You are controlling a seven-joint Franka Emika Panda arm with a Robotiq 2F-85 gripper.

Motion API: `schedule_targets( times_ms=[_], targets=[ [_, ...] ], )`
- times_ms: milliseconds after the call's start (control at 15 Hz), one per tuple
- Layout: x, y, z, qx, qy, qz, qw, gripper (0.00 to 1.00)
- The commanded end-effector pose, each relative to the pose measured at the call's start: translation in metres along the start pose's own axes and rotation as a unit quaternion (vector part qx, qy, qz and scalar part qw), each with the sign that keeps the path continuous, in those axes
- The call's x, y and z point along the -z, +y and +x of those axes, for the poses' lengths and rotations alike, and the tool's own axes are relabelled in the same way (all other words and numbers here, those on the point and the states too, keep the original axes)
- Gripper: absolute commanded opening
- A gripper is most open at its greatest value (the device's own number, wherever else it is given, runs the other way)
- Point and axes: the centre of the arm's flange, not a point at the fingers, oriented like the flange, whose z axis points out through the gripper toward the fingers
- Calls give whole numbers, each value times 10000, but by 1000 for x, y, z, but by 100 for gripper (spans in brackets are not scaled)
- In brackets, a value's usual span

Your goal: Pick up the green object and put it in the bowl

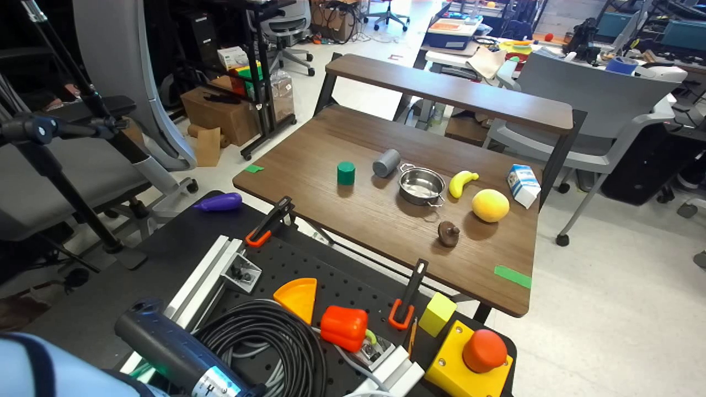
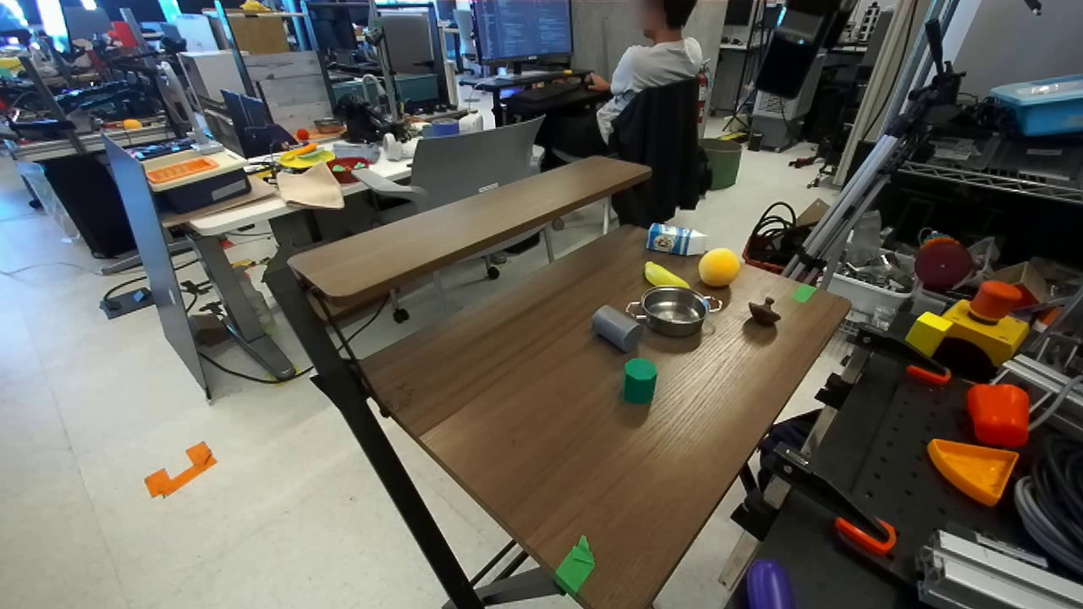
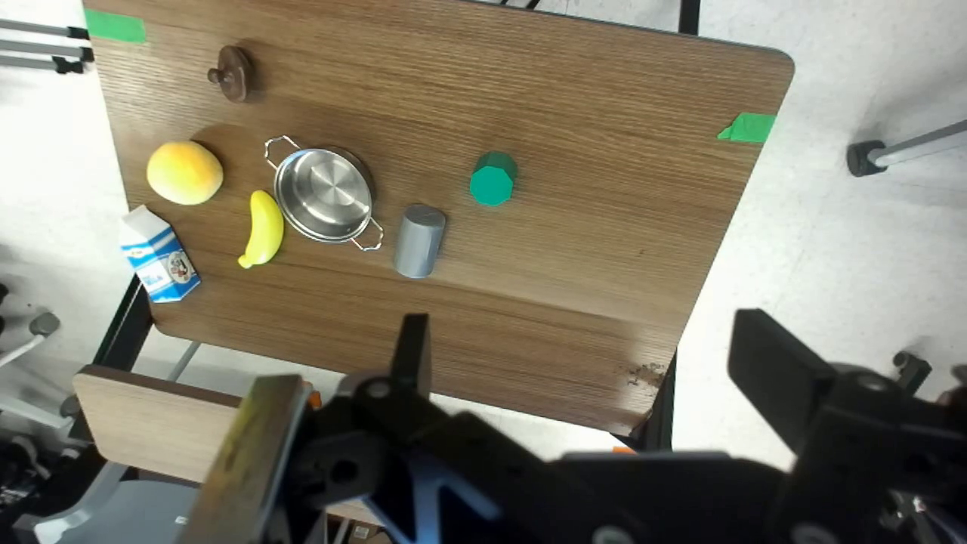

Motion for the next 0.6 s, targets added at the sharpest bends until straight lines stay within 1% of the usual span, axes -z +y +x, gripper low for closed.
schedule_targets(
  times_ms=[0,200,333,533],
  targets=[
    [0,0,0,0,0,0,10000,100],
    [-11,0,-2,-217,-32,103,9997,100],
    [-27,2,-5,-383,-147,300,9987,100],
    [-54,5,-10,-754,-213,629,9949,100]
  ],
)
